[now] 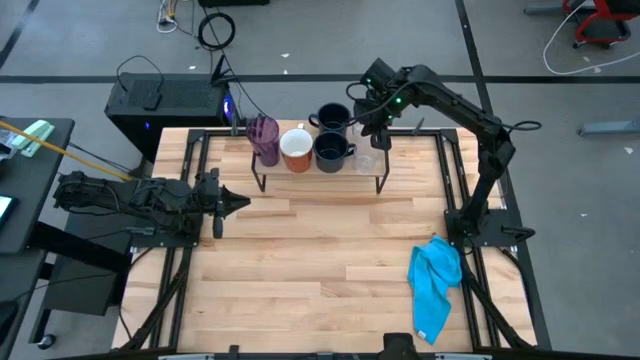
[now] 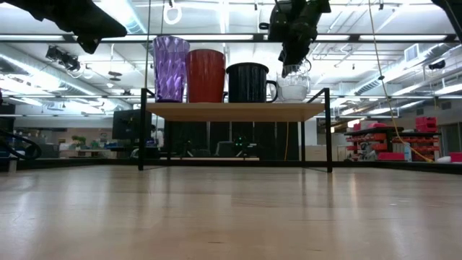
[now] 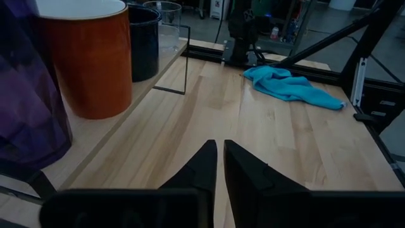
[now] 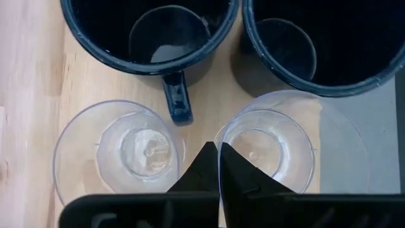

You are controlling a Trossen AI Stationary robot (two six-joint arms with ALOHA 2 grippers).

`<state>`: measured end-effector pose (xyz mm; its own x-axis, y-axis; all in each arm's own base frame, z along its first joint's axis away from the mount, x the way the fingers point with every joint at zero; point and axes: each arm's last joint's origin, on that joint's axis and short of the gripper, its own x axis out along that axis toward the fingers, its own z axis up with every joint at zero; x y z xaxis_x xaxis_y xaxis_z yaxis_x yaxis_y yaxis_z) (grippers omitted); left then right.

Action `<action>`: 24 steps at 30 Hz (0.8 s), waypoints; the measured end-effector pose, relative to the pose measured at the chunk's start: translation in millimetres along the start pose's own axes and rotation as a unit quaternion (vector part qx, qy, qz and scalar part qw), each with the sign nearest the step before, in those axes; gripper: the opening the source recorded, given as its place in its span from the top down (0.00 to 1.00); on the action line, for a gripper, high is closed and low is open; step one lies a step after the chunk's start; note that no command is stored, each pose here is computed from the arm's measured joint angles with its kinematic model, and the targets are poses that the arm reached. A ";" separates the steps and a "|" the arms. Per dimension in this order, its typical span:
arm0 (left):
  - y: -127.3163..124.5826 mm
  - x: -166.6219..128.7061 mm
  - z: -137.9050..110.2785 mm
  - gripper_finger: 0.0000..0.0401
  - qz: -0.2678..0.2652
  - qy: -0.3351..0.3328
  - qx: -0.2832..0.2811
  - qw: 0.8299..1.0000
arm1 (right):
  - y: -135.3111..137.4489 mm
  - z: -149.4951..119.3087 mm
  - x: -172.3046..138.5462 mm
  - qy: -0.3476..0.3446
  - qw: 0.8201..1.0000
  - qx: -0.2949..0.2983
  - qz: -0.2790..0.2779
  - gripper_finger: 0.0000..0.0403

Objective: Stack small to large cups/mugs on shelf
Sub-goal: Put the transparent mug on the shelf

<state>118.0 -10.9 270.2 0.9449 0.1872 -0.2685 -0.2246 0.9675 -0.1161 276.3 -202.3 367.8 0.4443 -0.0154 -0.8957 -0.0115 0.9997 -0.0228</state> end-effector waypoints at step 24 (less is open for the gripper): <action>0.2 0.0 -0.8 0.90 0.001 0.004 -0.011 1.000 | -6.1 -4.2 -2.2 -0.012 1.000 0.020 0.010 1.00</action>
<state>117.7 -10.9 269.4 0.9426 0.1872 -0.2766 -0.2315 0.9632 -0.1369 271.6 -208.5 368.0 0.4650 0.0049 -0.8853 0.0157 0.9998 0.0138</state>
